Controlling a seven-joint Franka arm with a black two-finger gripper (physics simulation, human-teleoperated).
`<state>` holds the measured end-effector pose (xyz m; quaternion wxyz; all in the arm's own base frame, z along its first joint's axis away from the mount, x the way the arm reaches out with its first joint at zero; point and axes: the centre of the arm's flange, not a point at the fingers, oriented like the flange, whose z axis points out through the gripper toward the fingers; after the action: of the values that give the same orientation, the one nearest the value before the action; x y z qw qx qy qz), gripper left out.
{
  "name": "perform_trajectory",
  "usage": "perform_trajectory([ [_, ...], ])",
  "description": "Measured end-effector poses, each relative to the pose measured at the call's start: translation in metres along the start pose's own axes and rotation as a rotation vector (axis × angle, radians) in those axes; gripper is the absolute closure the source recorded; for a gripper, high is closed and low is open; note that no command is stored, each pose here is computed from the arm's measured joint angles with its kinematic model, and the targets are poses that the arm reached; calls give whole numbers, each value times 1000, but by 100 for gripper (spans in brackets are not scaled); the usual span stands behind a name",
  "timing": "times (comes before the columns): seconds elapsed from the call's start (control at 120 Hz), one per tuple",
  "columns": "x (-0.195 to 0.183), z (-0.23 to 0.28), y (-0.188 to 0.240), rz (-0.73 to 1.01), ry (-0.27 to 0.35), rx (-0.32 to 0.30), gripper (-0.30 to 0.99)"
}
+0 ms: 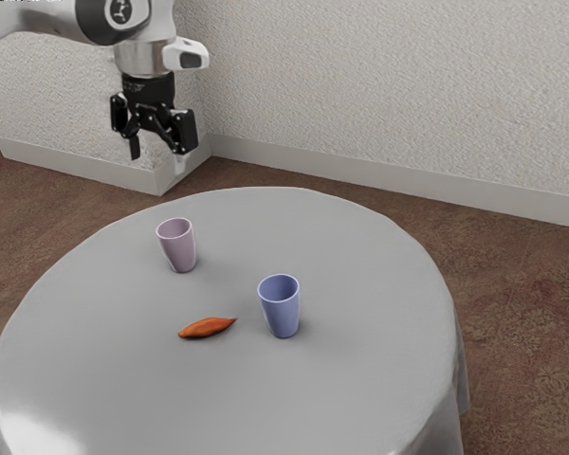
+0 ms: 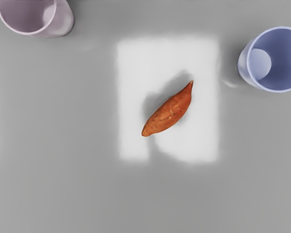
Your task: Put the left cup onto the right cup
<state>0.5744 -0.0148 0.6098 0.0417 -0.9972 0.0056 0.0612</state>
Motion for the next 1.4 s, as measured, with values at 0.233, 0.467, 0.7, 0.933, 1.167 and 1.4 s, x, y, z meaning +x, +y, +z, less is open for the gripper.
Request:
perform_trajectory([
  [0.233, 52, -2, 4, -18, 62, -11, 0],
  [0.467, 140, 35, 26, 18, 113, 8, 0],
  [0.7, 167, 80, 23, 35, 76, 8, 0],
  [0.933, 178, 170, -5, 11, -54, -9, 0],
  [1.167, 190, 205, -20, 1, -15, -4, 0],
  [1.4, 192, 219, -79, -47, 14, -9, 0],
])
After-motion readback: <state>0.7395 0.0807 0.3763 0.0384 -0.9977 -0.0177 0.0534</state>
